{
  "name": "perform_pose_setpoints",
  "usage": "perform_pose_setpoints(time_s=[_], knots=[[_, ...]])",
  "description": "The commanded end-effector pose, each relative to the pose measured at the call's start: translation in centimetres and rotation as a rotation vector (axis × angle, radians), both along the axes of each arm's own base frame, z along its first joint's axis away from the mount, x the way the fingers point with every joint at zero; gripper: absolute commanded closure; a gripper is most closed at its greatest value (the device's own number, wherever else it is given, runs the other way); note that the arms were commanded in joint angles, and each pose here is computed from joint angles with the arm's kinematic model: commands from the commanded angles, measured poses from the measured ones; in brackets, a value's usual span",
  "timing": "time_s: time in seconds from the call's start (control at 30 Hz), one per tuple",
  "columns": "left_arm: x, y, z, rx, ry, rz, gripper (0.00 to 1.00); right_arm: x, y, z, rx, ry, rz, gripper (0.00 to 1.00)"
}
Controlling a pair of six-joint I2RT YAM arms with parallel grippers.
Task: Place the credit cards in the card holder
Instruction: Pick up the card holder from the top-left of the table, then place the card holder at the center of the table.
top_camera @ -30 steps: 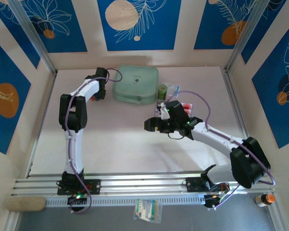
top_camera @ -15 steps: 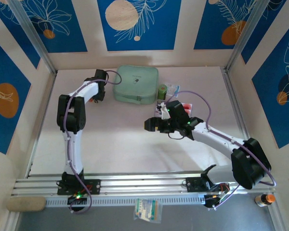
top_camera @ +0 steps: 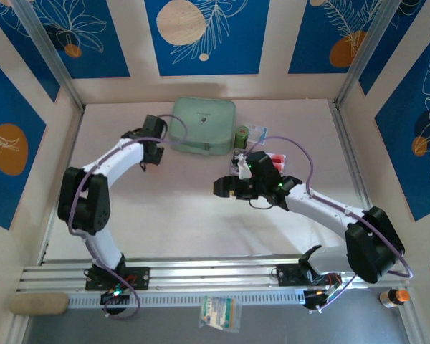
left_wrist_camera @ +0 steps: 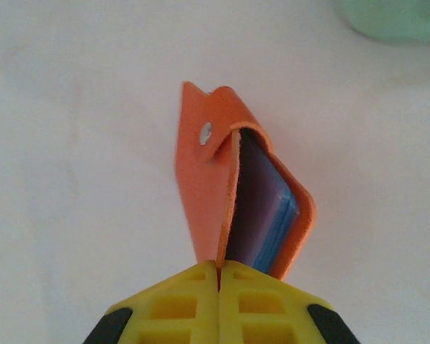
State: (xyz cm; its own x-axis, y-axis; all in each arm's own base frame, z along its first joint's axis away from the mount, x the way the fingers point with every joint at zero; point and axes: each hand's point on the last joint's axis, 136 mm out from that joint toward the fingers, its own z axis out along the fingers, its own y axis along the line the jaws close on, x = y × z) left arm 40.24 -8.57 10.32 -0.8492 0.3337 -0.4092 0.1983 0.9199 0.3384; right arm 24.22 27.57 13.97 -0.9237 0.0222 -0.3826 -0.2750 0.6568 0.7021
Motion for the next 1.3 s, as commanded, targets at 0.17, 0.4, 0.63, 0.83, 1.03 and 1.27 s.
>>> perform_pose_setpoints(time_s=[0.17,0.4,0.63,0.83,1.03,1.27], knots=[[-9.4,-7.1,-0.8,-0.046,0.038,-0.172,1.0,-0.9,-1.5,-1.6,-0.025,0.053,-0.084,0.24],[-15.7,-12.1,-1.5,-0.123,0.039,-0.329,1.0,-1.3,-3.0,-3.6,-0.069,0.12,-0.174,0.24],[-18.4,-14.9,-3.4,-0.207,0.052,-0.38,0.9,-1.4,-3.7,-4.2,-0.105,0.156,-0.22,0.24],[-17.2,-15.0,-0.6,-0.303,-0.062,-0.313,0.38,-1.5,-3.4,-4.5,-0.115,0.187,-0.206,0.27],[-14.3,-11.6,2.2,-0.432,-0.145,-0.082,0.1,-1.5,-0.9,-4.8,-0.114,0.22,-0.138,0.4],[-11.0,-8.4,2.2,-0.635,-0.126,0.145,0.0,-2.1,3.5,-5.7,-0.132,0.26,-0.055,0.47]])
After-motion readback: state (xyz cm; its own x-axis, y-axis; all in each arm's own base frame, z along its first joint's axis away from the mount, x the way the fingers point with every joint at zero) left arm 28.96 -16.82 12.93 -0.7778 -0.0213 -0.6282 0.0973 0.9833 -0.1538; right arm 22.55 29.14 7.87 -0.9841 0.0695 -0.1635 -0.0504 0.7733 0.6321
